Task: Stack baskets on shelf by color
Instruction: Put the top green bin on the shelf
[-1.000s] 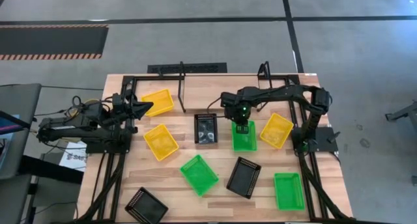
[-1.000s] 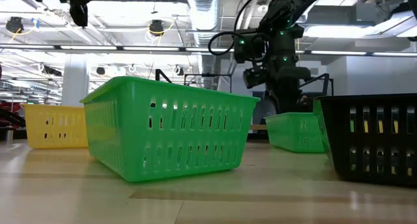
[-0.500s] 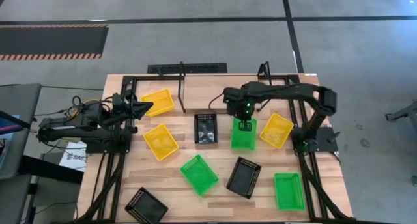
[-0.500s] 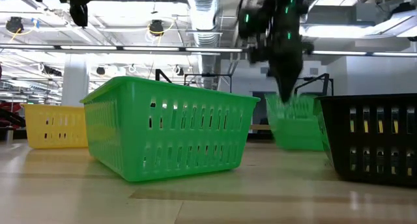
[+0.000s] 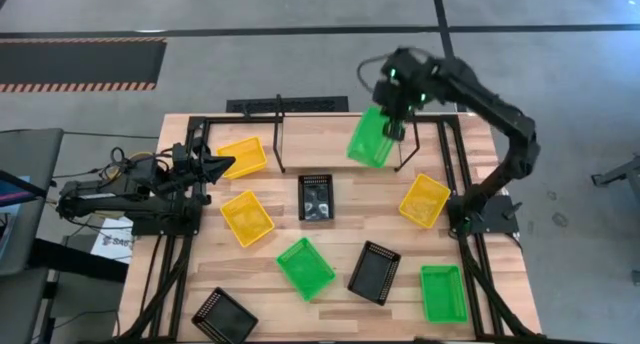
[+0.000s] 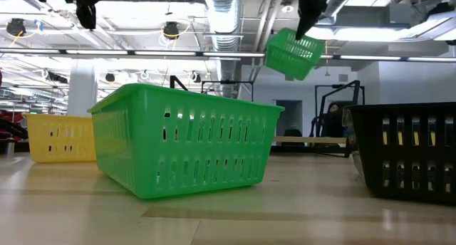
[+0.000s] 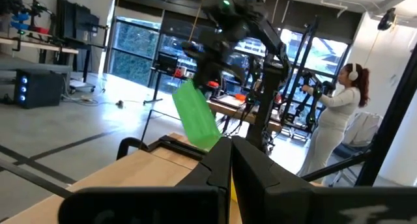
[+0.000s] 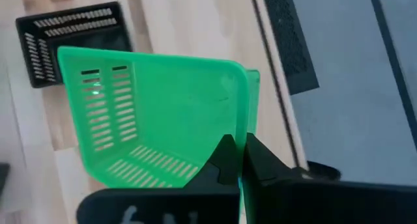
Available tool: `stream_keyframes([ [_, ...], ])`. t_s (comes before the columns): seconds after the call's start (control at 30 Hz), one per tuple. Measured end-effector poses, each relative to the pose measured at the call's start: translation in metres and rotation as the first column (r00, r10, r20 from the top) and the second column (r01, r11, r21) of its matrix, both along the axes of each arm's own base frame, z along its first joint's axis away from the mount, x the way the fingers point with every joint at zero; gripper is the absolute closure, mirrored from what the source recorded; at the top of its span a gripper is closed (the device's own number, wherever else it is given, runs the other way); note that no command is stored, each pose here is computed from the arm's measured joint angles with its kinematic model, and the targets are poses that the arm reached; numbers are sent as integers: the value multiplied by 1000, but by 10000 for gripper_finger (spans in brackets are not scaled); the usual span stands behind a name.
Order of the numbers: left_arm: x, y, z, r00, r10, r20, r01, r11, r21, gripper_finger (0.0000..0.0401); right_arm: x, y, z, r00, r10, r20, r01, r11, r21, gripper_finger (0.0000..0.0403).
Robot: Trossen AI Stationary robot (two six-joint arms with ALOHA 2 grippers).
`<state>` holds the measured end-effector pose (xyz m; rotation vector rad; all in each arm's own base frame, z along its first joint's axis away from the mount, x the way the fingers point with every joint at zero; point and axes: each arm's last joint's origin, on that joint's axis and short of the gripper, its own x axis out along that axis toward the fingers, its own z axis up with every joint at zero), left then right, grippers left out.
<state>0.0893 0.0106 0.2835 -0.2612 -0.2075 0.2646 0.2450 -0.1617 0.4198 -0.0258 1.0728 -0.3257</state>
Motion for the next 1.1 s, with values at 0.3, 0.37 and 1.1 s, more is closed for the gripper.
stream_keyframes([
  [0.3,0,0,0,1000,3,0,-3,1000,-5,401,5,-77,-11,993,102,65,-110,986,126,400],
  [0.37,0,1,-1,1000,19,-8,-20,1000,-8,401,12,-90,-27,994,105,30,-109,979,171,400],
  [1.1,0,1,-7,997,47,-67,-48,999,-16,401,39,-141,-139,937,178,-302,-47,918,395,401],
])
